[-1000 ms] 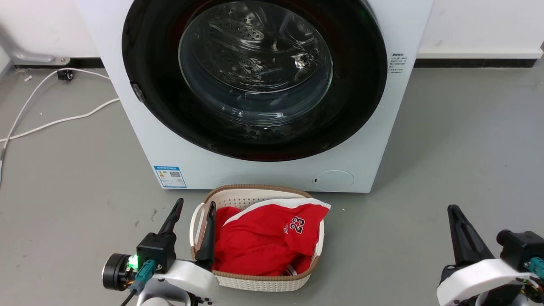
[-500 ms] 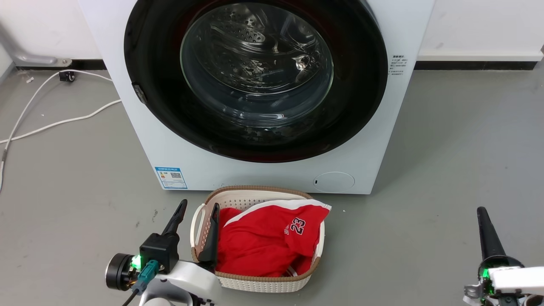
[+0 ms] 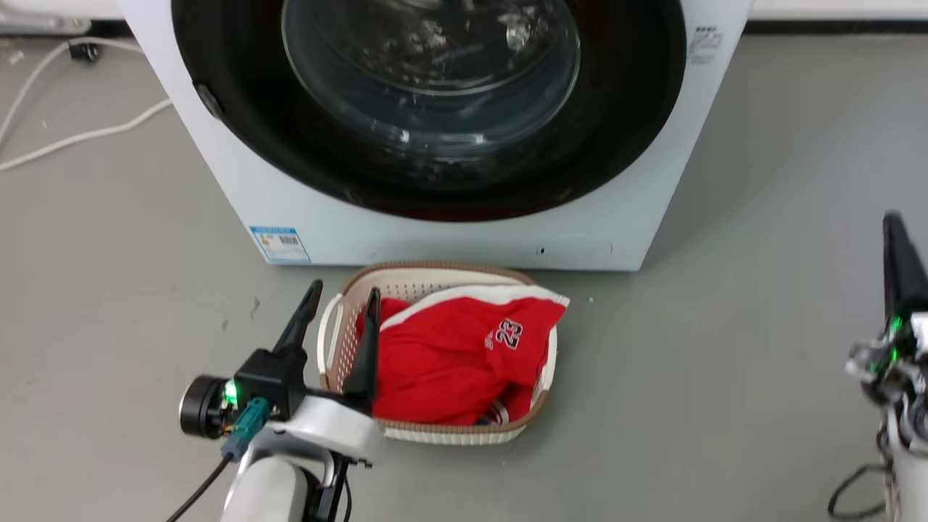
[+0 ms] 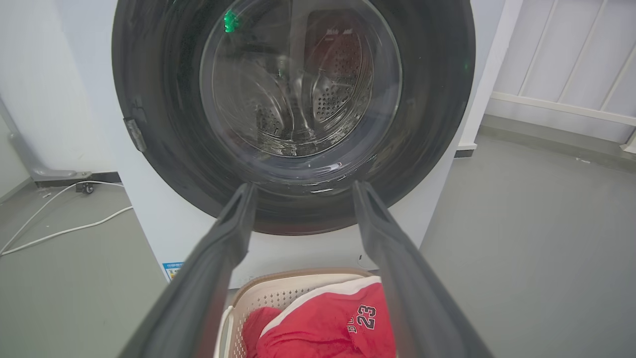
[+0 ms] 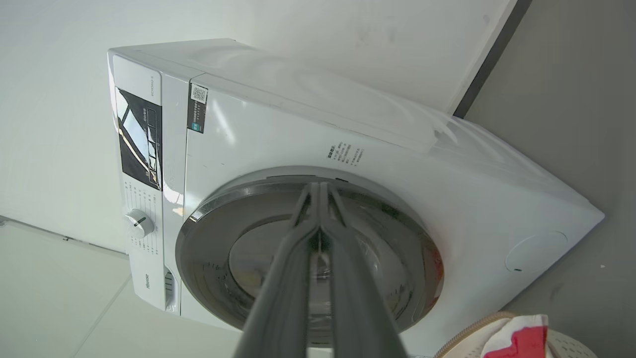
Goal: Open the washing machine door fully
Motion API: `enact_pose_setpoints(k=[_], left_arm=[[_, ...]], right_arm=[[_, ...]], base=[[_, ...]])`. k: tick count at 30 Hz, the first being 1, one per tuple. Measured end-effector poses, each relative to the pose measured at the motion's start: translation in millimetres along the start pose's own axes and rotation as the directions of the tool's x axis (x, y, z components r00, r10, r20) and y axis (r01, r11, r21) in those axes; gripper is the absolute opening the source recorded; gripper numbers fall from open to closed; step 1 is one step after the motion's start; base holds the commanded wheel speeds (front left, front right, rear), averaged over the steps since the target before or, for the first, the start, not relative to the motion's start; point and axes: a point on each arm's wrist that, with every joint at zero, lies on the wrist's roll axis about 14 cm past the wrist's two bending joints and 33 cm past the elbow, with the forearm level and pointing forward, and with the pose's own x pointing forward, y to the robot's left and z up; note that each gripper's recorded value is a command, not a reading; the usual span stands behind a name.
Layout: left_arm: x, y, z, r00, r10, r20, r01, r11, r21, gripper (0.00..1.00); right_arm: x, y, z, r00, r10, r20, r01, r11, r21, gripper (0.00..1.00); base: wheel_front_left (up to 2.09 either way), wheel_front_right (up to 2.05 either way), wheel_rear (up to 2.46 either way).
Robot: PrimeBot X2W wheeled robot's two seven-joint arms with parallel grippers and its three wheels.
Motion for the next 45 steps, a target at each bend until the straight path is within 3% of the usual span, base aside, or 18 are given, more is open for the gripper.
enact_pose_setpoints(k=[11, 20, 31, 45], left_arm=[[34.2, 4.8, -17.7, 1.000, 0.004, -0.017, -0.004, 1.000, -0.006, 1.00], [47.2, 8.7, -25.8, 1.000, 0.010, -0.020, -0.010, 1.000, -0.006, 1.00], [59.6, 11.7, -33.5, 1.000, 0.010, -0.018, -0.010, 1.000, 0.003, 1.00], [73.7, 16.9, -52.6, 0.999, 0.020, -0.039, -0.020, 1.000, 0.005, 1.00]], right_arm=[[93.9, 2.1, -15.1, 0.991, 0.005, -0.133, 0.003, 0.998, 0.062, 0.00], [154.1, 11.3, -50.4, 0.937, -0.014, -0.349, 0.026, 0.999, 0.030, 0.00], [199.2, 20.7, -93.6, 0.850, -0.073, -0.522, 0.028, 0.995, -0.092, 0.00], [228.5, 23.7, -142.3, 0.785, -0.096, -0.612, -0.015, 0.984, -0.175, 0.00]], base=[[0.00, 0.00, 0.00], [0.00, 0.00, 0.00], [0.00, 0.00, 0.00], [0.00, 0.00, 0.00]])
